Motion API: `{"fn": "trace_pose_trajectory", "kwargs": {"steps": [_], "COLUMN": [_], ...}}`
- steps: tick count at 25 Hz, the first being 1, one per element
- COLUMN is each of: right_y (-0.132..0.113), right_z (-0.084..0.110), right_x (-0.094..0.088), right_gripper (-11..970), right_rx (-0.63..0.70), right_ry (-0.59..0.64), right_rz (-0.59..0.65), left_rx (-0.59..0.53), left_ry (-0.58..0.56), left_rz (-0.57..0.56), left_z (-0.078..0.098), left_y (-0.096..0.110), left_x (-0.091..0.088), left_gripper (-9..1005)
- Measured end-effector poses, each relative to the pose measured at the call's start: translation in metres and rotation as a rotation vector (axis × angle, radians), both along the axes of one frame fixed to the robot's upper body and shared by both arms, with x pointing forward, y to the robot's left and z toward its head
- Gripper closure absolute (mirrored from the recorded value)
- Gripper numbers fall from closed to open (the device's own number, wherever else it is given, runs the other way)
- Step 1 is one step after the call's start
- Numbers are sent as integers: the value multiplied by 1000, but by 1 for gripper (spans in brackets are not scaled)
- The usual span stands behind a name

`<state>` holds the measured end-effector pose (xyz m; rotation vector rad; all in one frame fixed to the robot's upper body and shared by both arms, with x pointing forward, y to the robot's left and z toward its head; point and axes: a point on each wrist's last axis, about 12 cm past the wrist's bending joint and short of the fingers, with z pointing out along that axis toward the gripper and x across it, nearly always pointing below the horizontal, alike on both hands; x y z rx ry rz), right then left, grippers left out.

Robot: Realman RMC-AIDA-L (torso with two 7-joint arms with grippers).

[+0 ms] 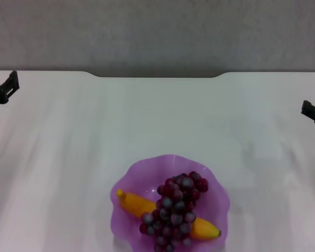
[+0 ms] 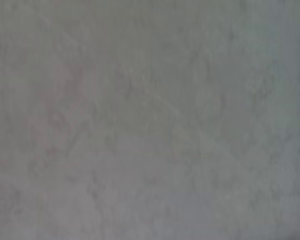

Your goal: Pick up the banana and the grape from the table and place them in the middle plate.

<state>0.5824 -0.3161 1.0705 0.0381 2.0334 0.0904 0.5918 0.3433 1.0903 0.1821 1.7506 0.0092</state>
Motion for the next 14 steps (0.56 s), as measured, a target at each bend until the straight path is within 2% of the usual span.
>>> {"fn": "trace_pose_trajectory", "kwargs": {"steps": [5,10,14], "right_y": [21,58,64], "right_z": [13,11,10], "right_x": [1,-7,-8], "right_gripper": [98,98,98], "right_rx": [-75,-215,-239], "right_ry": [-58,-107,-122], "right_rz": [99,254,275], "left_rx": [13,42,51], "left_ry": [37,44,47], "left_rz": [7,4,6], "left_z": [-4,-7,-7], "left_y": [-1,-6,-8], "left_x": [1,0,1], "left_gripper": [237,237,237]}}
